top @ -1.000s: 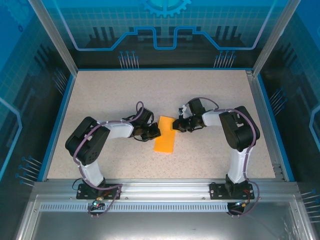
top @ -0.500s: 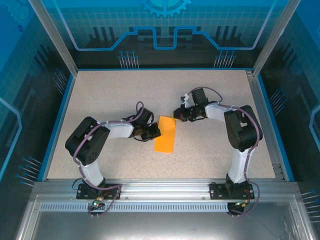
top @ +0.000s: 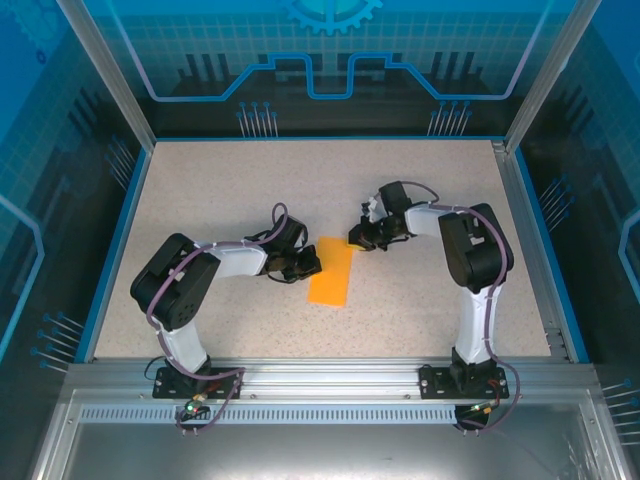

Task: Fold a paper plane with a square sheet of paper (pick it up from the middle)
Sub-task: Fold the square sheet of paper in half at the center of the table.

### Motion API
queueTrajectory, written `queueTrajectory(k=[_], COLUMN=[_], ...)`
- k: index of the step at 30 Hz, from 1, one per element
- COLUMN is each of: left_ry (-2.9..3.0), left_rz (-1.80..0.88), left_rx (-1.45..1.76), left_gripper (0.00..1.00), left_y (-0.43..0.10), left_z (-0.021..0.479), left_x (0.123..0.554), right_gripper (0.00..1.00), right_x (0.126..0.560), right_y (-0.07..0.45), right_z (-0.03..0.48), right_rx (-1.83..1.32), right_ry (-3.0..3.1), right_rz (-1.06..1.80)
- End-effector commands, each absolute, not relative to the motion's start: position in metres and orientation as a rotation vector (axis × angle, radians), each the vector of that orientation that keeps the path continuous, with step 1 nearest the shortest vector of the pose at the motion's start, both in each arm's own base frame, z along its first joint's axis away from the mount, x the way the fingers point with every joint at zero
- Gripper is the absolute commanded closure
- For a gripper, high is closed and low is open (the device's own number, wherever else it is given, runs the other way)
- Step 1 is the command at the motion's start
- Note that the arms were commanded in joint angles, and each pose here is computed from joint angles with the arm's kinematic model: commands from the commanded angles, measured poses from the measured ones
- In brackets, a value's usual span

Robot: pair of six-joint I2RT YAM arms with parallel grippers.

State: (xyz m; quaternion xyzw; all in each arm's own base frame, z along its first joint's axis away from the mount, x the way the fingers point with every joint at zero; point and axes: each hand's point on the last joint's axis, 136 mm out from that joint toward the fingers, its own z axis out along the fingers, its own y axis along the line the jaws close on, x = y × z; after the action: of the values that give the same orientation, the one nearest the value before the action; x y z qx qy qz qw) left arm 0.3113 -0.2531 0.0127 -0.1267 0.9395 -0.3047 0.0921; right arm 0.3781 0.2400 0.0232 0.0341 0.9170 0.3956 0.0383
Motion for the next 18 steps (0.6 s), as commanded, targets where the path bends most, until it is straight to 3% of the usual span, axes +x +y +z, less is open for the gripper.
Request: queueTrajectory(k=[1, 5, 18], left_ry=[2.942, 2.946, 2.954], left_rz=[-0.766, -0.764, -0.763], left_rx=[-0.456, -0.452, -0.449], left_gripper=[1.0, 1.0, 1.0], left_y=[-0.234, -0.234, -0.235], left_z=[-0.027, -0.028, -0.029], left_x=[0.277, 0.278, 0.277], right_gripper=[0.92, 0.93, 0.95], right_x=[0.396, 0.399, 0.394], right_y=[0.24, 0.242, 0.234], right_z=[0.077, 0.075, 0.004], right_rx=[0.055, 0.06, 0.218], right_ry=[2.693, 2.694, 2.842], right_rz=[1.305, 1.324, 1.223])
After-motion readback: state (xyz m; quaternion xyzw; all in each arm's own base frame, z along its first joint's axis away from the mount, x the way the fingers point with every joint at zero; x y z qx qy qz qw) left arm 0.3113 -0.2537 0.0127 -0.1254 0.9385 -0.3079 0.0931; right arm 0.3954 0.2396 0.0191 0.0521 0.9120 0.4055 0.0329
